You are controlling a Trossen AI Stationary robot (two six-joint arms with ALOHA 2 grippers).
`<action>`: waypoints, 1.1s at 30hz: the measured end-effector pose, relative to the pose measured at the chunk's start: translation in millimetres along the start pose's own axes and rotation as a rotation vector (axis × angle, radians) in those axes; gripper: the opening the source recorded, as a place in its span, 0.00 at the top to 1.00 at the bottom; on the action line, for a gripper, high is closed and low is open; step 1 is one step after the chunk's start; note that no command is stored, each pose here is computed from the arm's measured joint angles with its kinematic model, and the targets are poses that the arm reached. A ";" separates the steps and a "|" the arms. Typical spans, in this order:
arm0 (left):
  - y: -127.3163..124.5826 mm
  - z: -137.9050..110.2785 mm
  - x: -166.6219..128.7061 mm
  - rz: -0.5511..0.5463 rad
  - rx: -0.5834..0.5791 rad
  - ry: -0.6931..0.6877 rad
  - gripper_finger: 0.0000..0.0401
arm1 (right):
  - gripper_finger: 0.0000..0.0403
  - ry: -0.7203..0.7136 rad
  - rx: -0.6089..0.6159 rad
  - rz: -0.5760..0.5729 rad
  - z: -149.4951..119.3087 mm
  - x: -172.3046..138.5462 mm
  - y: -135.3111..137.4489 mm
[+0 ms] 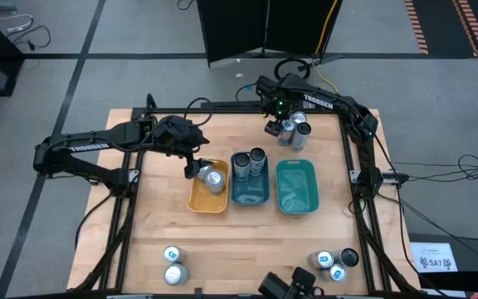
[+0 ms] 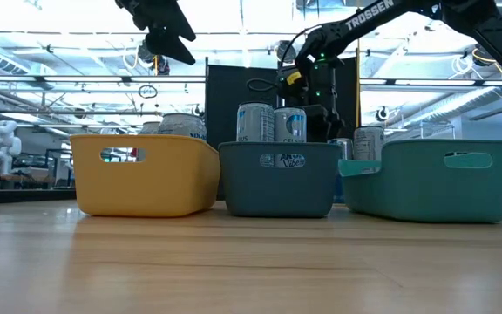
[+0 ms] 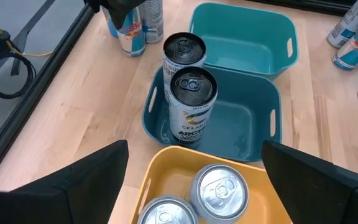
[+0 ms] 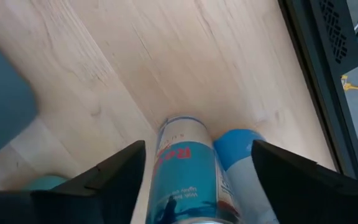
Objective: Sort soda cans
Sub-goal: Put the blue soda can into the green bin
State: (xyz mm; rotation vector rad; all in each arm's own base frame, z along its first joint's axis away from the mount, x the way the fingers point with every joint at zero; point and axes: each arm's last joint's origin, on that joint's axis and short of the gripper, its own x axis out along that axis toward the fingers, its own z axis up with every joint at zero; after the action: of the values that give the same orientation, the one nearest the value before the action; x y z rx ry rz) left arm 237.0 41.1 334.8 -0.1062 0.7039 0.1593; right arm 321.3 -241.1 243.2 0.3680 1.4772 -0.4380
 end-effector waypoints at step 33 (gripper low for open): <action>0.0 -0.3 0.0 0.000 0.000 0.003 0.06 | 0.39 0.199 0.045 0.010 -18.8 -2.9 7.6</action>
State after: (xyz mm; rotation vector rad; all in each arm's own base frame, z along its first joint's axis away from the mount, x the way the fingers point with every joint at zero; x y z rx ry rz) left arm 236.8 41.0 334.5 -0.1069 0.7069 0.1591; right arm 308.7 -225.1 244.7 0.4657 1.6602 -0.4370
